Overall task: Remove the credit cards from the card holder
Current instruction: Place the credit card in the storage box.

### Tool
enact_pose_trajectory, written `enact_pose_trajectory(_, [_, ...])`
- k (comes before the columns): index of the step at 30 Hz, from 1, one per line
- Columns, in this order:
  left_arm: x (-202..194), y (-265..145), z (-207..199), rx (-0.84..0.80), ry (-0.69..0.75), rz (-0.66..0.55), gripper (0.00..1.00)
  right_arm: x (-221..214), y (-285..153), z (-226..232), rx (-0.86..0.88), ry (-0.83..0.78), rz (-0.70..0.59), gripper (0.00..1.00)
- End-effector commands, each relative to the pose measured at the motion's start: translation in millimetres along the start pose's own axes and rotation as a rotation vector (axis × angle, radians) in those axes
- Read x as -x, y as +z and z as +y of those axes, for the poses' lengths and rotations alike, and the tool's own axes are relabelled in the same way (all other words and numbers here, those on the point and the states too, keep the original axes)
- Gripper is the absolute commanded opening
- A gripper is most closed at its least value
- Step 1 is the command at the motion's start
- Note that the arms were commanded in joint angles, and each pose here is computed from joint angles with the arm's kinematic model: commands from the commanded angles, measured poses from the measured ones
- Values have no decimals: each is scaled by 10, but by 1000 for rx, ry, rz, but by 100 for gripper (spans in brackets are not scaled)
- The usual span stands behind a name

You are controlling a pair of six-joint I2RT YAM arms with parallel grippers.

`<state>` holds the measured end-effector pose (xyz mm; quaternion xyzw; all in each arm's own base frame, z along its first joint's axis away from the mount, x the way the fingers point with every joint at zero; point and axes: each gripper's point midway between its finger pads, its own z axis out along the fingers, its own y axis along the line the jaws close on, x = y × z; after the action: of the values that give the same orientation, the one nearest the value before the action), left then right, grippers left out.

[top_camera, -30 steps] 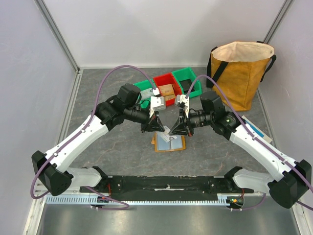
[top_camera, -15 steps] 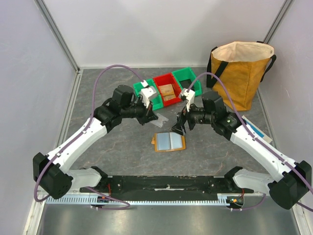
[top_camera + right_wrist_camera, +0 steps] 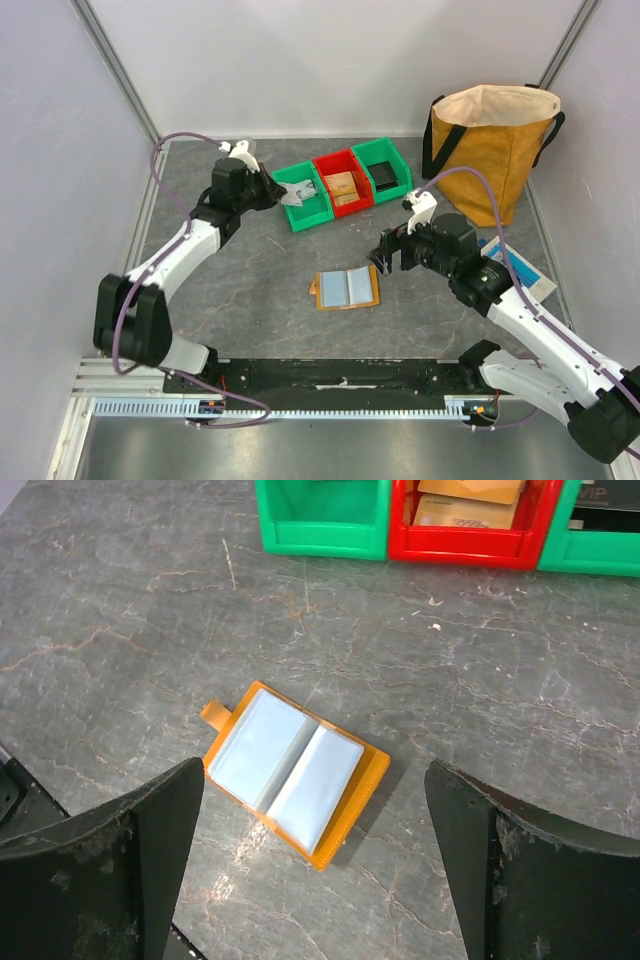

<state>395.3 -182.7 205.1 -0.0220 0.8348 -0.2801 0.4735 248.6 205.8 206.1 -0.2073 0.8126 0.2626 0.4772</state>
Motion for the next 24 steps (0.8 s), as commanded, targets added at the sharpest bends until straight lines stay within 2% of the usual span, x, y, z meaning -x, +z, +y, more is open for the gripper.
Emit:
enact_pose_trajectory(1, [352,409,93,21,-197,-101,2,137,-34,-71,-46,30,-97,98])
enact_pose_trajectory(11, [265,1219,531,169,-347,-51,6,45,-42,-49,-22,3,-79,98])
enact_pose_trajectory(24, [124,1570,583,140,-422,-18,12,25,-25,-72,-30,-16,-69,98])
